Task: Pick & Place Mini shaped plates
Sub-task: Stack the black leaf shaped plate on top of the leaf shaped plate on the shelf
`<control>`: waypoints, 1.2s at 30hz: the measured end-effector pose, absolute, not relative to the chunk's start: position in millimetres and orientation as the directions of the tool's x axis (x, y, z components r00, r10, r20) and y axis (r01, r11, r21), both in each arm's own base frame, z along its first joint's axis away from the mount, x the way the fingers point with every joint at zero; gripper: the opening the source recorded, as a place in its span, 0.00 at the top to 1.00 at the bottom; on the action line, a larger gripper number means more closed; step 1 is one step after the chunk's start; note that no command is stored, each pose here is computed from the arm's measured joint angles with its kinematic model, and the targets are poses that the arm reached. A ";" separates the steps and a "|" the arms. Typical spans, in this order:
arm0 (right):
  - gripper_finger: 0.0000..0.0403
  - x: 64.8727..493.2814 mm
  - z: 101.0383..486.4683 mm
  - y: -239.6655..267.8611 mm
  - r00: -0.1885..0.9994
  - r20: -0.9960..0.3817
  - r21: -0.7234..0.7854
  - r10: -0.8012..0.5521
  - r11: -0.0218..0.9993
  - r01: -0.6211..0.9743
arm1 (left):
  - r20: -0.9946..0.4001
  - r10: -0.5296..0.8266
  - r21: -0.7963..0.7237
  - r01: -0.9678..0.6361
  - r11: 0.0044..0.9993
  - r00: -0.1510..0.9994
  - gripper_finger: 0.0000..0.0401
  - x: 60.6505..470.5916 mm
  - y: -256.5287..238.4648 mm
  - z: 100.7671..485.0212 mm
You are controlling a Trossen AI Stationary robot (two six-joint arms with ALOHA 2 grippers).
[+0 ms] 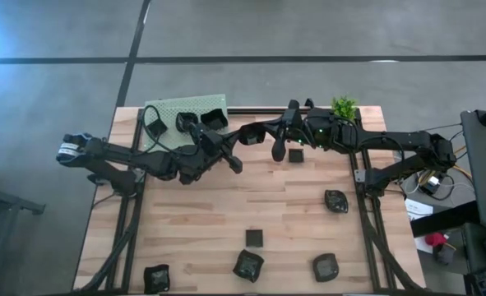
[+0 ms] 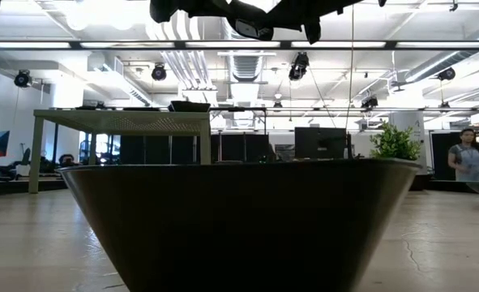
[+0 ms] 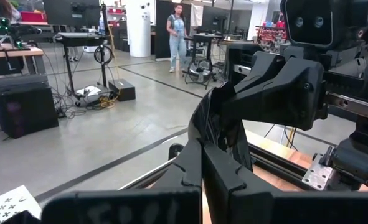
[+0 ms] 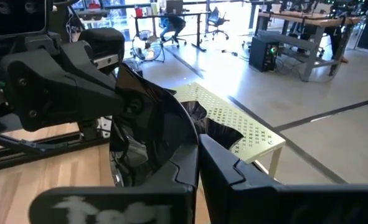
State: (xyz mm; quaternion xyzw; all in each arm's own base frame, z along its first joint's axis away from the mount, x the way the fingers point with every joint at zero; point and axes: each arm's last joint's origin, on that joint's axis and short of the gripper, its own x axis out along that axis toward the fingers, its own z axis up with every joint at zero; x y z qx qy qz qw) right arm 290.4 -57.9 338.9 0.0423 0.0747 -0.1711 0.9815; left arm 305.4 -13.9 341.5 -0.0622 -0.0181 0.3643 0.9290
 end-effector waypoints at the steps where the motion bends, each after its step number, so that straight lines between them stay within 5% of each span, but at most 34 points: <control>1: 0.98 290.4 338.8 -57.9 0.930 -0.161 0.050 -0.330 0.939 0.341 | -0.012 0.679 -0.129 -0.675 0.727 0.734 1.00 305.4 -13.9 341.5; 36: 0.92 290.7 339.0 -57.2 0.934 -0.164 0.044 -0.318 0.943 0.329 | -0.009 0.671 -0.131 -0.666 0.734 0.741 1.00 305.7 -14.1 341.8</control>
